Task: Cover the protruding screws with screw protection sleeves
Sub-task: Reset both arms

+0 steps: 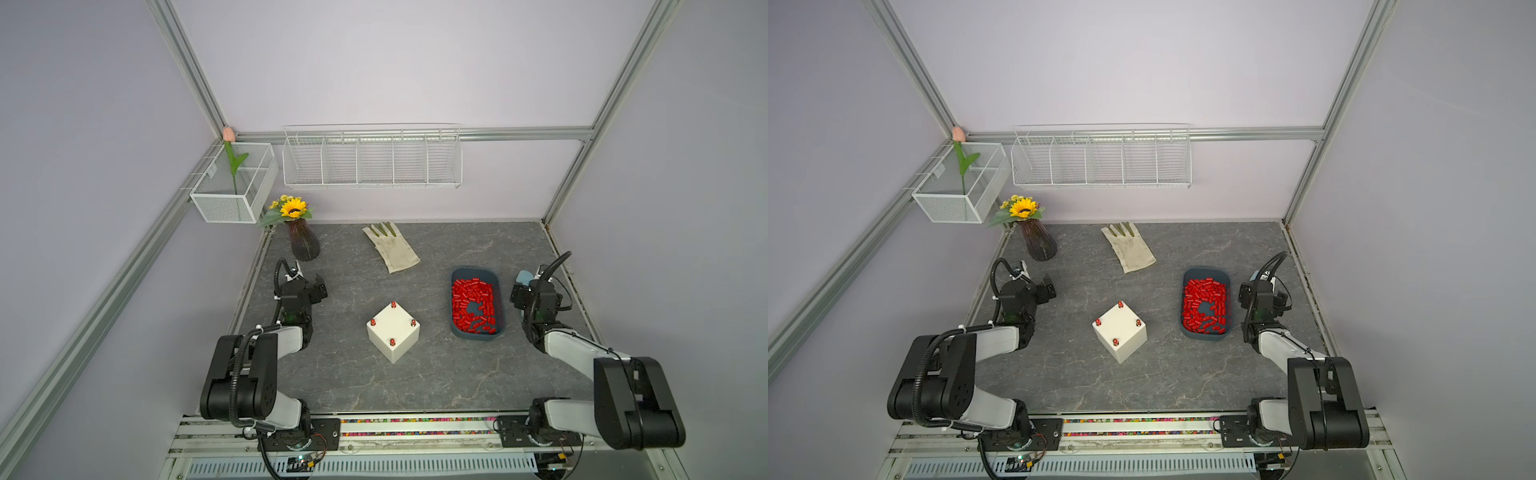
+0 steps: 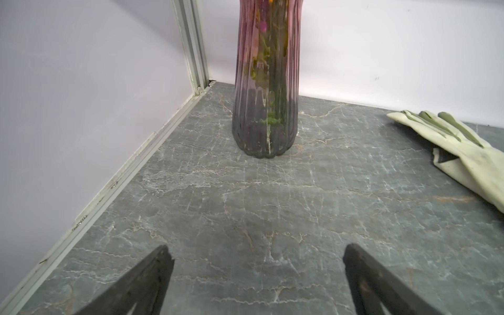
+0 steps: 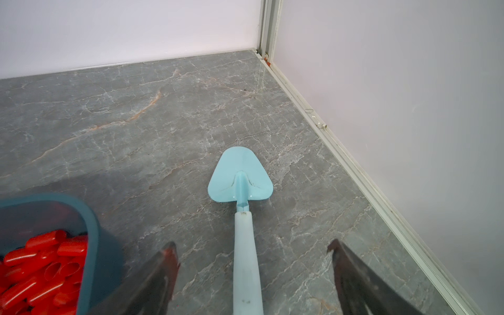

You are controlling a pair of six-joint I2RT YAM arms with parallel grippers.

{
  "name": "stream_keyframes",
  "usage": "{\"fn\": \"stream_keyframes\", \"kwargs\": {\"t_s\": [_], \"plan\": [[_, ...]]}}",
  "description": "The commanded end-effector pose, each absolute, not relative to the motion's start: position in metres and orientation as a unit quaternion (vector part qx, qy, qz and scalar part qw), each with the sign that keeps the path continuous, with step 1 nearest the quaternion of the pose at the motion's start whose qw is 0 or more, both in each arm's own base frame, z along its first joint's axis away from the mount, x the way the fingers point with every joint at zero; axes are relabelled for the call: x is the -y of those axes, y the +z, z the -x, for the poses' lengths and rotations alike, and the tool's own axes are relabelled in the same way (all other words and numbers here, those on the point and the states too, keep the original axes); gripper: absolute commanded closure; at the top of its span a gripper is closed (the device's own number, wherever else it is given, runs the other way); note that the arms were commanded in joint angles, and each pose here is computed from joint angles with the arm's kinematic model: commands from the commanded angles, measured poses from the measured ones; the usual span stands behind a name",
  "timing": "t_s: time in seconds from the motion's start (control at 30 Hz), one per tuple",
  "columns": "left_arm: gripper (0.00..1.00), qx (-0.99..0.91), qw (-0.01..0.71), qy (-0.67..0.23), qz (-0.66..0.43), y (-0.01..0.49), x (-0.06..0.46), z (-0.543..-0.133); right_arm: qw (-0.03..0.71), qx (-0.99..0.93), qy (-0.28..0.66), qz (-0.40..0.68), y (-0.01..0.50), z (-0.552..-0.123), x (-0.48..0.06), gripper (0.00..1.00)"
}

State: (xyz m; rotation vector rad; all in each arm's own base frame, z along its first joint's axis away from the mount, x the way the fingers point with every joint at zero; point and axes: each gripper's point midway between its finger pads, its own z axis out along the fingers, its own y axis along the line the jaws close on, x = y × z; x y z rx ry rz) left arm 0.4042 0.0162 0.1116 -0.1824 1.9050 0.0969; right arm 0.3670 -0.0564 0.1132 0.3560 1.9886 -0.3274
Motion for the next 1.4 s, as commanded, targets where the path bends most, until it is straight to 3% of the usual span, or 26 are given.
{"fn": "stream_keyframes", "kwargs": {"t_s": [0.0,1.37], "plan": [[0.00,-0.810,0.582,0.036,0.057,0.112,-0.012,-0.405,0.555,-0.810,-0.133,-0.135,0.120,-0.376,0.055,0.11],[0.00,-0.809,0.583,0.037,0.057,0.112,-0.012,-0.405,0.592,-0.802,-0.065,-0.055,0.096,-0.387,0.028,0.11]]}}
